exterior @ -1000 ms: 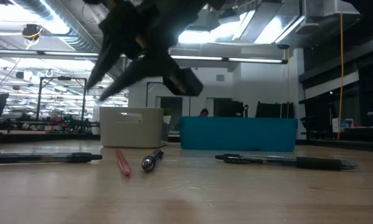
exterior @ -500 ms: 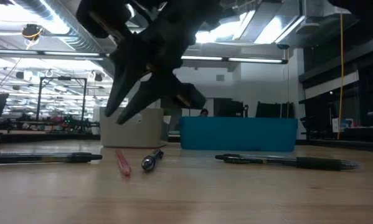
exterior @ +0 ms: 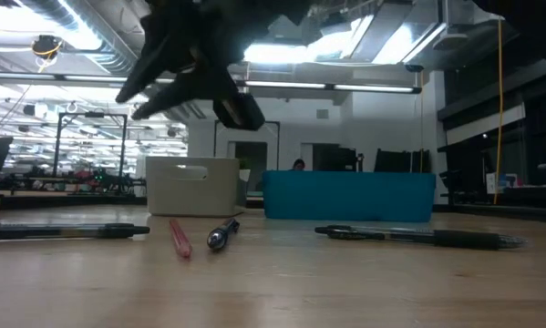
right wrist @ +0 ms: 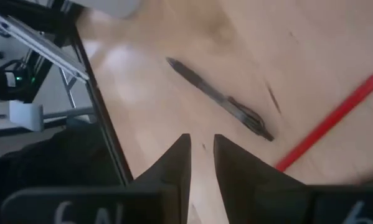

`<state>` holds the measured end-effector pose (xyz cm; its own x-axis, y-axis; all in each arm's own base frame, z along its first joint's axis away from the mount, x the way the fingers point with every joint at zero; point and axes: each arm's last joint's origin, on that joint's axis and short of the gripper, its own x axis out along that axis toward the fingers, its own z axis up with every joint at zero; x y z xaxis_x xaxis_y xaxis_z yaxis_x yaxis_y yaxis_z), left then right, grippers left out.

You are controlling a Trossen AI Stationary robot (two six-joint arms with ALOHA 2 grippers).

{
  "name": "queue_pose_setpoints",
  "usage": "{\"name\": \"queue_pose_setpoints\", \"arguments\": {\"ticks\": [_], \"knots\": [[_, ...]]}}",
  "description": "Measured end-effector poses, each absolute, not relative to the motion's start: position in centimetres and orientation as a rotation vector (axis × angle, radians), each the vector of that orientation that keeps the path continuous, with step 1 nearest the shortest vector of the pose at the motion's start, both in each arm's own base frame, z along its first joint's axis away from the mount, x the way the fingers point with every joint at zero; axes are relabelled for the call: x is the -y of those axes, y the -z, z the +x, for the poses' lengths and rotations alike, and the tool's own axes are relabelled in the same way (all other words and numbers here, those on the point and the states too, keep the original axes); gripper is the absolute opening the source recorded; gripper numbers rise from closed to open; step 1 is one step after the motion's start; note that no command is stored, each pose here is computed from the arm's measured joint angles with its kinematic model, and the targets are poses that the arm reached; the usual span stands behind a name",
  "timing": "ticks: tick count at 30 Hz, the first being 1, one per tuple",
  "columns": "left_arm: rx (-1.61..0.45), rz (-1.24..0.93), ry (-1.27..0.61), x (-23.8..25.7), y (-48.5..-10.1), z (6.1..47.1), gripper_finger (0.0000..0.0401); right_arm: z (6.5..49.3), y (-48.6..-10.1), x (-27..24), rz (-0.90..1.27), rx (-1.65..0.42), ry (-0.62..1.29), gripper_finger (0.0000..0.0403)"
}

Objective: Sort pens & pencils
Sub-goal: Put the red pencil into the blue bin

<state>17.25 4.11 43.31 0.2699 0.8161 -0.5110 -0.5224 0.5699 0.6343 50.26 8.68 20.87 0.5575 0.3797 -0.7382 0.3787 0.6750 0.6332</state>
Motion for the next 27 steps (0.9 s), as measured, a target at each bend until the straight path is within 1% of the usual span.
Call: {"name": "queue_pose_setpoints", "arguments": {"ticks": [6, 11, 15, 19, 21, 24, 27], "knots": [[-0.918, 0.374, -0.93, -4.1, -43.3, 17.3, 0.0, 50.4, -21.3, -8.7, 0.878, -1.01, -0.028, 0.0071], [-0.918, 0.374, -0.931, -4.1, -43.3, 17.3, 0.0, 50.4, -21.3, -8.7, 0.871, -1.001, -0.015, 0.0071], [-0.918, 0.374, -0.93, -4.1, -43.3, 17.3, 0.0, 51.1, -21.8, -8.5, 0.867, -0.905, -0.023, 0.0071], [-0.918, 0.375, -0.93, -4.1, -43.3, 17.3, 0.0, 52.1, -23.2, -8.7, 0.86, -0.762, -0.155, 0.0071], [-0.919, 0.375, -0.93, -4.1, -43.3, 17.3, 0.0, 52.2, -24.1, -8.8, 0.868, -0.754, -0.176, 0.0067], [-0.919, 0.375, -0.93, -4.1, -43.3, 17.3, 0.0, 51.7, -25.4, -8.8, 0.836, -0.808, -0.123, 0.0051], [-0.919, 0.375, -0.93, -4.1, -43.3, 17.3, 0.0, 50.6, -25.8, -8.8, 0.766, -0.92, 0.014, 0.0031]]}}
